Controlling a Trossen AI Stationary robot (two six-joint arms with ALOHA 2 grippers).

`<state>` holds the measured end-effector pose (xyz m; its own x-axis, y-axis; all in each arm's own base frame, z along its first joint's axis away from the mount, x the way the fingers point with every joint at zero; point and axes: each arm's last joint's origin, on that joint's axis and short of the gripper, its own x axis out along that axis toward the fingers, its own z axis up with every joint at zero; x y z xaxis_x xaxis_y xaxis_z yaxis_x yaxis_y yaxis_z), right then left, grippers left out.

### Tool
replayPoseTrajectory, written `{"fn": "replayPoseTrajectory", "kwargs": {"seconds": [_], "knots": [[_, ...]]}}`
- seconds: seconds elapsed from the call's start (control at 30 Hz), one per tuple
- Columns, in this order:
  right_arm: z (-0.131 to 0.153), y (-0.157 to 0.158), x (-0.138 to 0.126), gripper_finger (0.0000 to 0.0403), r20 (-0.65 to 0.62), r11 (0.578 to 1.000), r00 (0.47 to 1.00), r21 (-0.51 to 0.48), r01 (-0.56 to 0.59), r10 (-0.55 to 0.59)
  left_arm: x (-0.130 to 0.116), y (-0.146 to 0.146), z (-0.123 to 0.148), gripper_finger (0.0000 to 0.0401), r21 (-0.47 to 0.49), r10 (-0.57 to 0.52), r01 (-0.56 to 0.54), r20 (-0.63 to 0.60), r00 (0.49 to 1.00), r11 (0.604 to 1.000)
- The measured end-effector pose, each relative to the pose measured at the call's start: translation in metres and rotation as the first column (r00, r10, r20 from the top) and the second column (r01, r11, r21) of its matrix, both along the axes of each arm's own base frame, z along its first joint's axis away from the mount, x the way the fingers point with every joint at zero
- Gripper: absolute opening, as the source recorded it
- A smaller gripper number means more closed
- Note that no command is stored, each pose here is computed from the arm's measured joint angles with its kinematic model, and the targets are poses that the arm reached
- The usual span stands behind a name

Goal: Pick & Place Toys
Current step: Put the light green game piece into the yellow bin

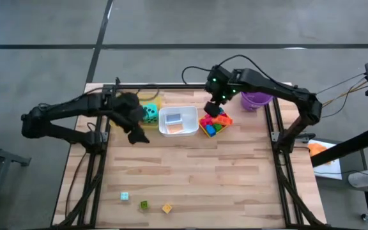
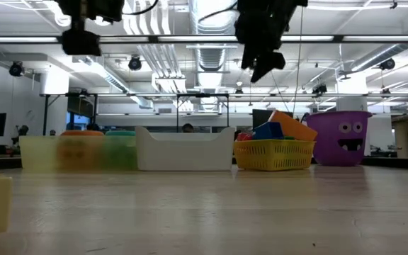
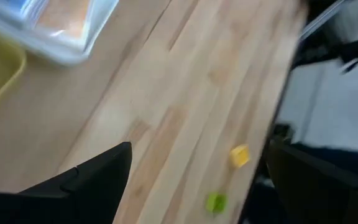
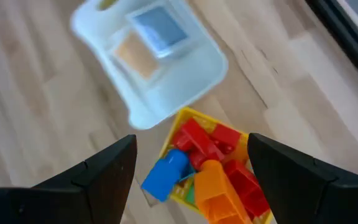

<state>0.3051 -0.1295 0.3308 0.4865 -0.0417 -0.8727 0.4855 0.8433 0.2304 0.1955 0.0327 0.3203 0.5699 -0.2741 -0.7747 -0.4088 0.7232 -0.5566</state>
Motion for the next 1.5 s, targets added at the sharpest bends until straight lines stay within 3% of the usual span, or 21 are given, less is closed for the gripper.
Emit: {"fn": "replayPoseTrajectory", "kwargs": {"seconds": [0.13,0.23,0.33,0.43,0.63,0.77,1.0,1.2,1.37,1.5], "knots": [[0.017,0.019,-0.010,0.0303,0.043,0.990,0.991,-0.069,-0.124,0.127,0.000,-0.027,-0.005,0.0364,0.023,0.002,0.000,-0.089,0.996,1.000],[0.026,0.031,-0.019,0.0303,0.075,0.981,0.982,-0.102,-0.167,0.175,0.000,-0.049,-0.017,0.0364,-0.053,0.110,-0.123,-0.197,0.974,0.991],[0.030,0.043,-0.027,0.0303,0.105,0.972,0.972,-0.127,-0.196,0.209,-0.003,-0.069,-0.032,0.0364,-0.149,0.288,-0.364,-0.376,0.881,0.919],[0.030,0.055,-0.033,0.0303,0.144,0.962,0.958,-0.155,-0.226,0.248,-0.005,-0.096,-0.044,0.0364,-0.154,0.378,-0.502,-0.484,0.789,0.851],[0.014,0.072,-0.049,0.0303,0.168,0.949,0.941,-0.169,-0.266,0.294,-0.016,-0.150,-0.067,0.0364,-0.074,0.468,-0.631,-0.605,0.644,0.773],[0.002,0.079,-0.057,0.0303,0.184,0.958,0.944,-0.142,-0.250,0.273,-0.025,-0.179,-0.079,0.0362,-0.025,0.462,-0.626,-0.653,0.601,0.779],[-0.004,0.089,-0.060,0.0303,0.256,0.974,0.941,-0.096,-0.205,0.223,-0.022,-0.207,-0.101,0.0350,0.014,0.441,-0.588,-0.676,0.590,0.809],[0.004,0.096,-0.050,0.0303,0.352,0.982,0.917,-0.067,-0.177,0.189,-0.021,-0.222,-0.125,0.0347,0.105,0.466,-0.603,-0.742,0.482,0.791],[0.016,0.100,-0.041,0.0303,0.397,0.980,0.896,-0.073,-0.185,0.199,-0.017,-0.232,-0.141,0.0347,0.121,0.472,-0.593,-0.737,0.484,0.796],[0.025,0.103,-0.036,0.0303,0.428,0.980,0.882,-0.070,-0.184,0.196,-0.015,-0.236,-0.155,0.0347,0.084,0.438,-0.564,-0.726,0.530,0.821]]}}
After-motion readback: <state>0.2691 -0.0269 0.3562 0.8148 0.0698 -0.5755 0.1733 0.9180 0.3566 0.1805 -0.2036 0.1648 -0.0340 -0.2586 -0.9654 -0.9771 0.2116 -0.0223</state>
